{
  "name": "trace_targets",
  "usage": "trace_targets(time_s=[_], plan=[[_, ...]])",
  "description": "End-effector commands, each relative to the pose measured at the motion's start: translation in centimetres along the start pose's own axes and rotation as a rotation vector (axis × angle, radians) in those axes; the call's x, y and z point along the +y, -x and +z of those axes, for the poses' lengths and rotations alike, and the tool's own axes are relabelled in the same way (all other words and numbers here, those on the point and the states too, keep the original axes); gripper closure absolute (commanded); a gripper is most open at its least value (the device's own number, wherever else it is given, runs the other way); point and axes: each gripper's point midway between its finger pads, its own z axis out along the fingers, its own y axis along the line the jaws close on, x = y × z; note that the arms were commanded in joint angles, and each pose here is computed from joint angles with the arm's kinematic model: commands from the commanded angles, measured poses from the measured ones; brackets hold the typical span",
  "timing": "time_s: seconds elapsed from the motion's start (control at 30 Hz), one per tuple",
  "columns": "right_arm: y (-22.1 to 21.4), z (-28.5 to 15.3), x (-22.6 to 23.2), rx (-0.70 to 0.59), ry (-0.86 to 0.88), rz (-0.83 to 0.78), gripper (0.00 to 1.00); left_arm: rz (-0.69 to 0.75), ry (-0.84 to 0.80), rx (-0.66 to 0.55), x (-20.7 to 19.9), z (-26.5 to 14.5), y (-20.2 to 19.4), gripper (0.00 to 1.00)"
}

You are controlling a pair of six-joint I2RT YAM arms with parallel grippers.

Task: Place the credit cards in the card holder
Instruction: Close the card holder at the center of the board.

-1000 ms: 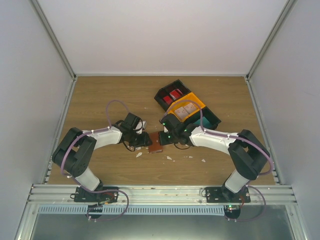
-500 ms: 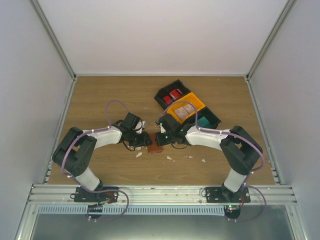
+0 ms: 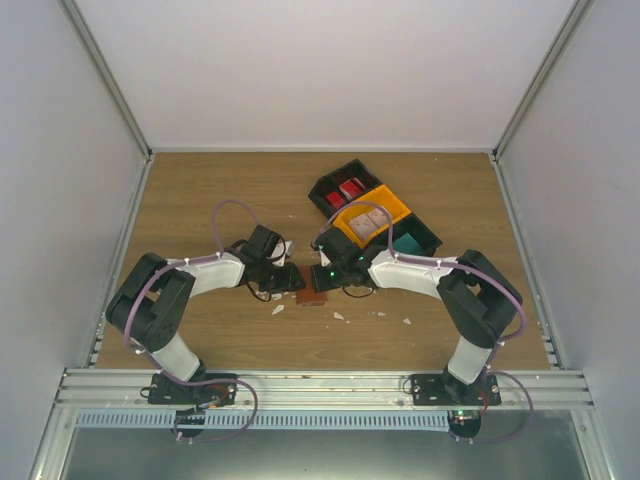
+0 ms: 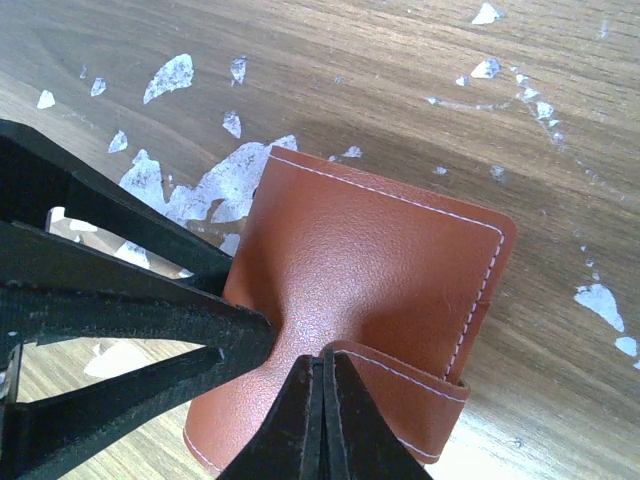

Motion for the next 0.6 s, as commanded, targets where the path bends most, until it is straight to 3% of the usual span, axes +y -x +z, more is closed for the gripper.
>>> trace_targets(time_s=[0.0, 0.57], plan=[[0.1, 0.3, -0.4, 0.02, -0.027, -0.005, 0.99, -0.028, 0.109, 0.079, 3.3, 1.6, -2.5, 0.66], [-0.2, -0.7, -1.1, 0.032, -0.074, -0.006, 1.0, -0.034, 0.15, 0.083, 4.2, 1.9, -2.6, 0.69]])
